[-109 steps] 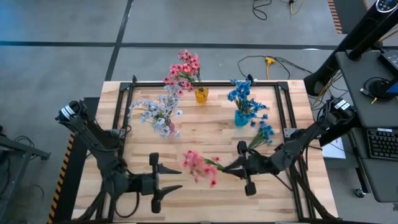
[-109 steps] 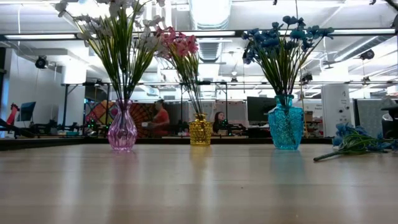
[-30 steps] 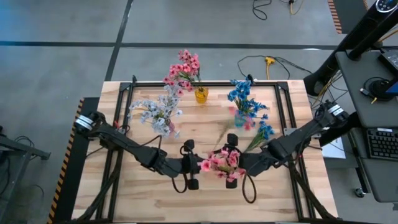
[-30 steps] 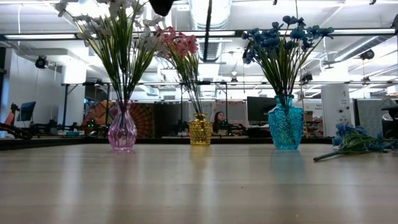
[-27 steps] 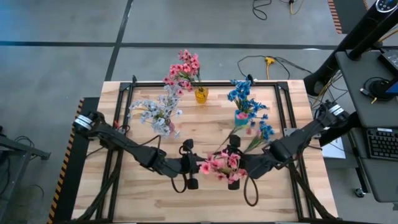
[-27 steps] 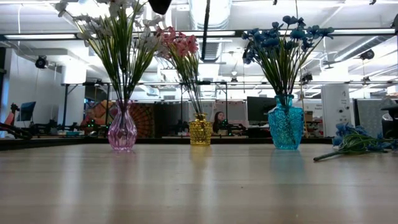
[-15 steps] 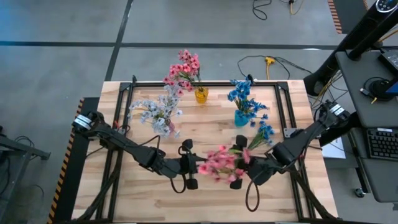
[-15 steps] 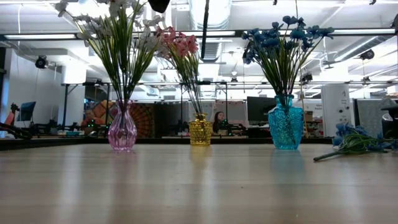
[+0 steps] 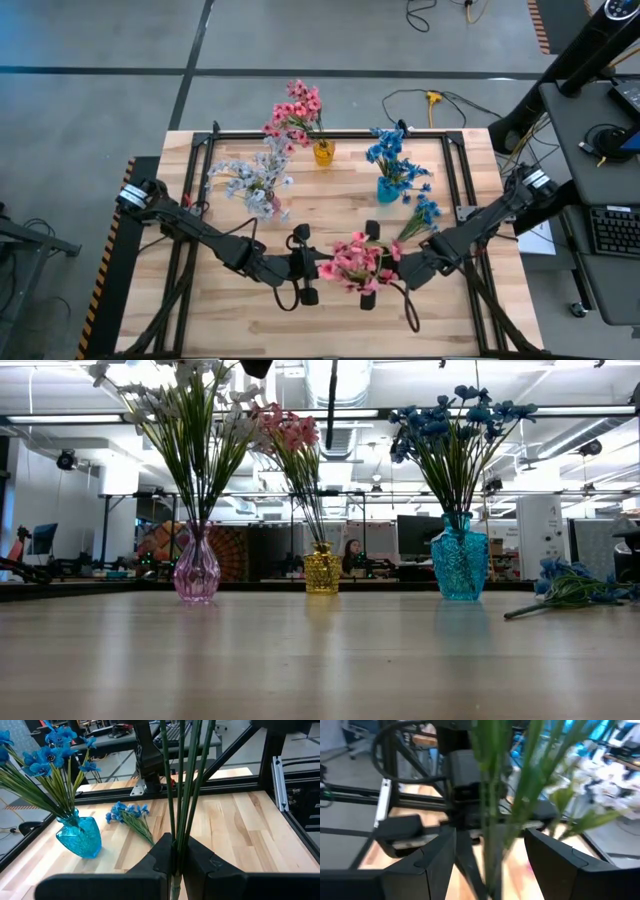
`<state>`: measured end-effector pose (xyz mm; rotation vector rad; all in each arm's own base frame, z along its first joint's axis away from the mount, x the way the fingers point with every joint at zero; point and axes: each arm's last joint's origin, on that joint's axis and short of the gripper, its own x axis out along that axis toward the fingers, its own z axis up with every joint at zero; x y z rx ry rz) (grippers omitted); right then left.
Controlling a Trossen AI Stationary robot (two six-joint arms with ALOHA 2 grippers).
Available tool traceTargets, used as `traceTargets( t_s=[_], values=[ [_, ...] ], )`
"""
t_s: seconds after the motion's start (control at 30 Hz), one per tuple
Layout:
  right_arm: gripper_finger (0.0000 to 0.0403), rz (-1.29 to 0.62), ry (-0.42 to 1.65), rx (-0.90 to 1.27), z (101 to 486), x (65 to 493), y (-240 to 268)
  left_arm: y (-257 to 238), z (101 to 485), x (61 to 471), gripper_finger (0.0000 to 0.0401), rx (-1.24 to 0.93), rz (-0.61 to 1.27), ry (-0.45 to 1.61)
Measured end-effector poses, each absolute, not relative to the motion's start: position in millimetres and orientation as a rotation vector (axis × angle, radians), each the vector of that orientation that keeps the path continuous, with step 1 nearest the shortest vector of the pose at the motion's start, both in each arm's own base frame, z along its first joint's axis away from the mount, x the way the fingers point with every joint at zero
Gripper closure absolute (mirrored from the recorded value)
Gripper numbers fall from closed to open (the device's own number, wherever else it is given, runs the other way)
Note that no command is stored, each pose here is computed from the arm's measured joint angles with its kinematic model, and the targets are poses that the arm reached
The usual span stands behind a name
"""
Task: Sort flowers into vase by color
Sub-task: Put the pink flowers into the yellow vase
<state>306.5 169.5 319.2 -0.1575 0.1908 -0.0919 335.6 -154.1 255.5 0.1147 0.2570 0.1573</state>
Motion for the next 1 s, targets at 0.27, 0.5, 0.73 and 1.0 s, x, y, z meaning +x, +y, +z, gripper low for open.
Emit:
traceTargets(
  t_s=[0.27, 0.5, 0.73, 1.0],
  values=[
    [0.0209, -0.098, 0.175, -0.141, 319.9, 312.5, 162.6, -154.1, 256.3, 335.9, 0.0393, 0.112, 0.157, 0.249],
    [0.0307, -0.082, 0.169, -0.153, 327.1, 312.4, 163.5, -154.2, 256.5, 336.0, 0.0392, 0.113, 0.157, 0.247],
    [0.0382, -0.041, 0.172, -0.159, 332.6, 312.5, 164.4, -152.7, 258.6, 336.3, 0.037, 0.086, 0.22, 0.22],
    [0.0393, -0.031, 0.195, -0.16, 342.5, 311.1, 164.2, -152.8, 260.3, 333.8, 0.0266, 0.093, 0.192, 0.237]
  ],
)
